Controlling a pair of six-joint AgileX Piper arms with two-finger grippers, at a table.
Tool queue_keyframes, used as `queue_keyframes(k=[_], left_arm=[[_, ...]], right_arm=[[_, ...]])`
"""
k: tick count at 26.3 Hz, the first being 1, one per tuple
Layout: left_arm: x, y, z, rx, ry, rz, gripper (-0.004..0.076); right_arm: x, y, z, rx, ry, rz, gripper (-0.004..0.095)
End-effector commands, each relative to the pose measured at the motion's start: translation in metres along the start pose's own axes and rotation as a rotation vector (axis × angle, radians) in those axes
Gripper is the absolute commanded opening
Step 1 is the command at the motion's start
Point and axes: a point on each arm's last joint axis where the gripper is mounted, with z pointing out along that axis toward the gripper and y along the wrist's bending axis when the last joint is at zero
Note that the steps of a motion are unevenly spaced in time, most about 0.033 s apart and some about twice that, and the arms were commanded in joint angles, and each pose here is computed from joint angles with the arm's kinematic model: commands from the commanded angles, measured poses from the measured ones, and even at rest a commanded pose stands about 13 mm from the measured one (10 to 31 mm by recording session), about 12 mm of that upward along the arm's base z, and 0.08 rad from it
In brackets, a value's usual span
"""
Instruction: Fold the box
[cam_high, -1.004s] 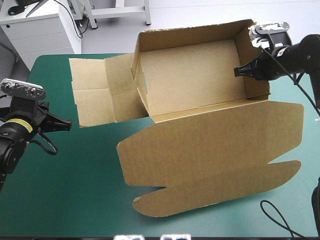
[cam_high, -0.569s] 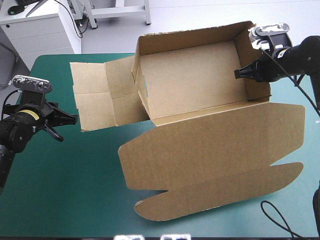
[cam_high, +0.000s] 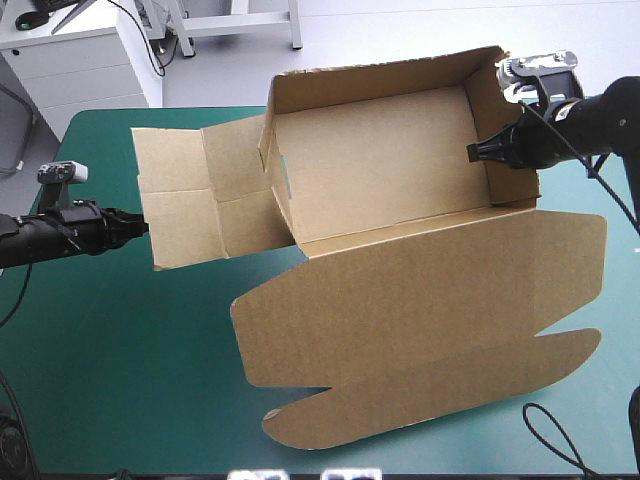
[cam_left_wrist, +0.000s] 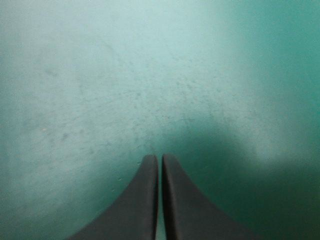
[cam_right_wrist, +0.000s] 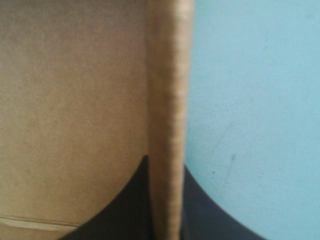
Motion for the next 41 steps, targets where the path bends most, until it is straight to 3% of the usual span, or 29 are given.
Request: queue_keyframes(k=[1,4,10,18,27,36,38,41], left_arm=[[-0.016,-0.009,-0.001,0.143,-0.121,-0.013,0.0016],[-0.018,-0.014,0.012,0.24,-0.124,-0.027,0.0016],[-0.021,-0.072,0.052,0.379,-0.098,0.087,0.0015],[-0.025,-0.1,0.044,0.654,-0.134,0.053,0.0015],[-0.031,-0.114,0.027,0.691,-0.202,0.084,0.0015],[-0.042,-0.154,0.015,0.783,-0.221,0.195,0.0019],[-0.046,-0.162,0.012,0.806,-0.234,0.217,0.0046],[-0.052,-0.167,0.008,0.806,-0.249,0.233,0.0148]], right_arm=[[-0.003,0.009,-0.027,-0.034,-0.086,0.0,-0.0019],[-0.003,0.009,-0.027,-0.039,-0.087,0.003,-0.0019],[-0.003,0.009,-0.027,-0.033,-0.086,0.004,-0.0019],[-0.002,0.006,-0.025,0.0,-0.076,0.016,-0.0019],[-0.002,0.003,-0.02,0.021,-0.08,0.045,-0.0017],[-0.004,0.006,-0.021,-0.005,-0.098,0.054,-0.0017],[-0.004,0.005,-0.021,-0.002,-0.097,0.053,-0.0017],[-0.004,0.005,-0.021,-0.001,-0.097,0.05,-0.0017]])
